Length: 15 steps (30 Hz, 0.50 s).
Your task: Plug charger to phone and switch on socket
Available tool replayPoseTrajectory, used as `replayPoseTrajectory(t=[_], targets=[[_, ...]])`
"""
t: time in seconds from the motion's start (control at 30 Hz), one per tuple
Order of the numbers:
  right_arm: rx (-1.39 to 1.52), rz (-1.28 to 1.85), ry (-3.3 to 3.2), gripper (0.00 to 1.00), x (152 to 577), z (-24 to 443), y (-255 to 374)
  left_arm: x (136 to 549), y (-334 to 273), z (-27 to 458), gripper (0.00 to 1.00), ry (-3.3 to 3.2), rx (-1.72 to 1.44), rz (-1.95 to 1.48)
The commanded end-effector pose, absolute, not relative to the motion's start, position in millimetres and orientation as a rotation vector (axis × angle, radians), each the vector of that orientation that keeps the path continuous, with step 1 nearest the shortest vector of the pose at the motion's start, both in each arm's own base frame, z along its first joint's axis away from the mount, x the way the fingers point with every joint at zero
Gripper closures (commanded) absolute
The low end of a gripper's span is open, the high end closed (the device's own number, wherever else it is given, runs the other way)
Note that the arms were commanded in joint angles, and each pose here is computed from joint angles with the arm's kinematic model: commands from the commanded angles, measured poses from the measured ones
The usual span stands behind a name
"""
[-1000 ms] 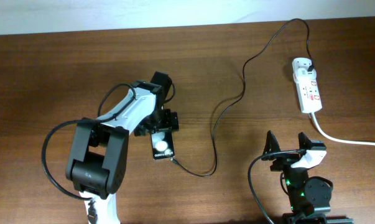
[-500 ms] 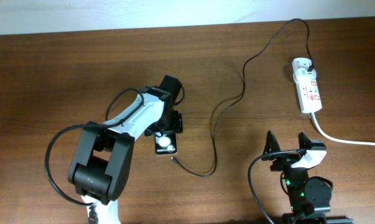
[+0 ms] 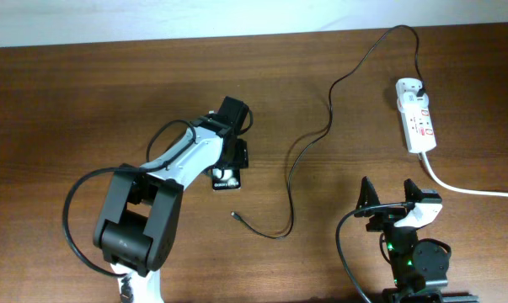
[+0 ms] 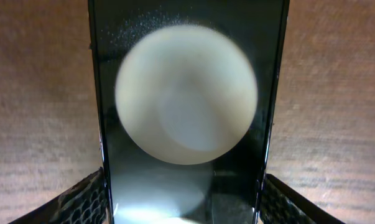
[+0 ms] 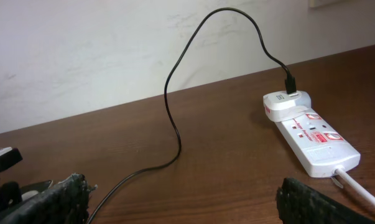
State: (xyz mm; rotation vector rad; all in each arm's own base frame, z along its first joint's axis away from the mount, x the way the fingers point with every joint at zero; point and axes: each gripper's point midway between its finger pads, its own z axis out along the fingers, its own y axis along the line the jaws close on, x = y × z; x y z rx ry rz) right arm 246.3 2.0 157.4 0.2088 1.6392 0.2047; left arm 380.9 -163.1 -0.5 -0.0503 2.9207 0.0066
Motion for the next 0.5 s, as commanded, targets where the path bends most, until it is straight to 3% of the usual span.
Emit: replayPoseTrajectory(t=[0.0, 0.03, 0.17, 0.3, 0.47], targets=[[0.203, 0.207, 1.644, 0.01, 246, 155, 3, 361, -149, -39, 0.09, 3.01, 0.013, 0.114], [0.203, 0.206, 1.644, 0.01, 246, 155, 3, 358, -148, -38, 0.01, 3.027, 0.023, 0.121], [0.203, 0.207, 1.644, 0.01, 246, 155, 3, 361, -154, -1, 0.01, 3.093, 0.084, 0.118], [0.203, 0.207, 1.644, 0.01, 246, 155, 3, 342, -153, -13, 0.01, 3.153, 0.03, 0.108], [0.203, 0.207, 1.644, 0.01, 246, 155, 3, 383, -147, -16, 0.01, 2.954, 0.007, 0.186]])
